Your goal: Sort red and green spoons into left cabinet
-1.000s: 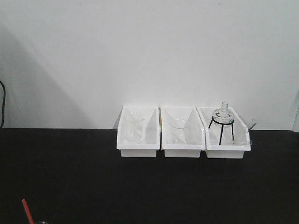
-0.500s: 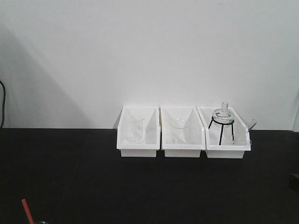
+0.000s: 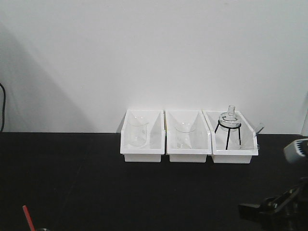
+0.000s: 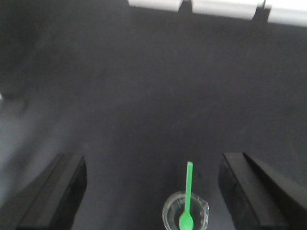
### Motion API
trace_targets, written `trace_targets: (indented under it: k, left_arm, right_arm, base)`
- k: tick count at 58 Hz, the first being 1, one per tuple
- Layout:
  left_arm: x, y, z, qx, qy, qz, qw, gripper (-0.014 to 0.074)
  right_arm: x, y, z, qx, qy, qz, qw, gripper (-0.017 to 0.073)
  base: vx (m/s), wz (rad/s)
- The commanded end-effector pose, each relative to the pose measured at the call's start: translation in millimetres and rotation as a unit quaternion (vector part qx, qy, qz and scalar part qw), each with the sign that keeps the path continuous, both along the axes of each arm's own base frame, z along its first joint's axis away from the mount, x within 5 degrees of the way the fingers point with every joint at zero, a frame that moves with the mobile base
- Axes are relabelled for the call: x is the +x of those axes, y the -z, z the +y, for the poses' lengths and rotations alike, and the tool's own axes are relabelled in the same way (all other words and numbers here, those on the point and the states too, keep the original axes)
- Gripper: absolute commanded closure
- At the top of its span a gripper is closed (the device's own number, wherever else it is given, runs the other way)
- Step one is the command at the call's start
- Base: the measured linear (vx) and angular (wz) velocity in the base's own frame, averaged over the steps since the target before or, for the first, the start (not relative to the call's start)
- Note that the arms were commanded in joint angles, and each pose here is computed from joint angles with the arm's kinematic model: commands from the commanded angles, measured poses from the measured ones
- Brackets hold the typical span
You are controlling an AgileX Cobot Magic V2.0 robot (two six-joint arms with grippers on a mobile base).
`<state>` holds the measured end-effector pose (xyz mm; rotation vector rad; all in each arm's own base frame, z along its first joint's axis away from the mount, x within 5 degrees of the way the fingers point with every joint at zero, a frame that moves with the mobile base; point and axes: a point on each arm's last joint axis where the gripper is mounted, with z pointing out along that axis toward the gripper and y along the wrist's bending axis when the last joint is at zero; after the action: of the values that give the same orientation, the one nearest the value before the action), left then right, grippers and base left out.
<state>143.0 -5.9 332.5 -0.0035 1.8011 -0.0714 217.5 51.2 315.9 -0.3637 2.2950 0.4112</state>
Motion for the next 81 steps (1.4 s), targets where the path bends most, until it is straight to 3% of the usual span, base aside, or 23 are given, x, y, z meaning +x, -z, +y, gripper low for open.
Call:
trace_targets:
  k: [1,7,24,43,52,66,81]
  left_arm:
    - [2.2,-15.9,0.2,-0.011,-0.003,-0.041,0.999,0.0061]
    - [6.3,-10.8,-0.1,-0.01,-0.002,-0.019,1.0,0.0061]
    - [22.2,4.2,-0.9,-0.008,-0.001,0.035,0.999,0.0061]
    - [35.1,15.4,-1.2,-0.007,-0.001,0.068,0.998,0.0061]
    - [37.3,17.3,-1.3,-0.007,-0.001,0.073,0.997,0.0061]
    - [37.3,17.3,-1.3,-0.007,-0.001,0.073,0.997,0.0061]
    - [37.1,17.8,-1.4,-0.009,-0.001,0.076,0.997,0.0061]
  right_arm:
    - [20.0,3.7,-0.4,-0.007,0.003,-0.006,1.0,-0.0027]
    - [39.4,28.6,-0.9,-0.025,0.006,0.033,0.999,-0.0023]
    - [72.9,85.2,0.9,-0.026,0.023,0.116,0.993,-0.0023]
    - [86.1,114.0,1.1,-0.025,0.038,0.149,0.988,-0.0007]
    - [86.1,115.4,0.8,-0.026,0.038,0.149,0.988,0.013]
    - [86.1,115.4,0.8,-0.026,0.038,0.149,0.988,0.0559]
    - [85.7,109.5,0.4,-0.025,0.042,0.135,0.99,0.0567]
  base:
    - [0.0,0.0]
    - [0.0,0.0]
    - [0.0,0.0]
    - [0.0,0.0]
    - [0.0,0.0]
    - [0.0,0.0]
    - [0.0,0.0]
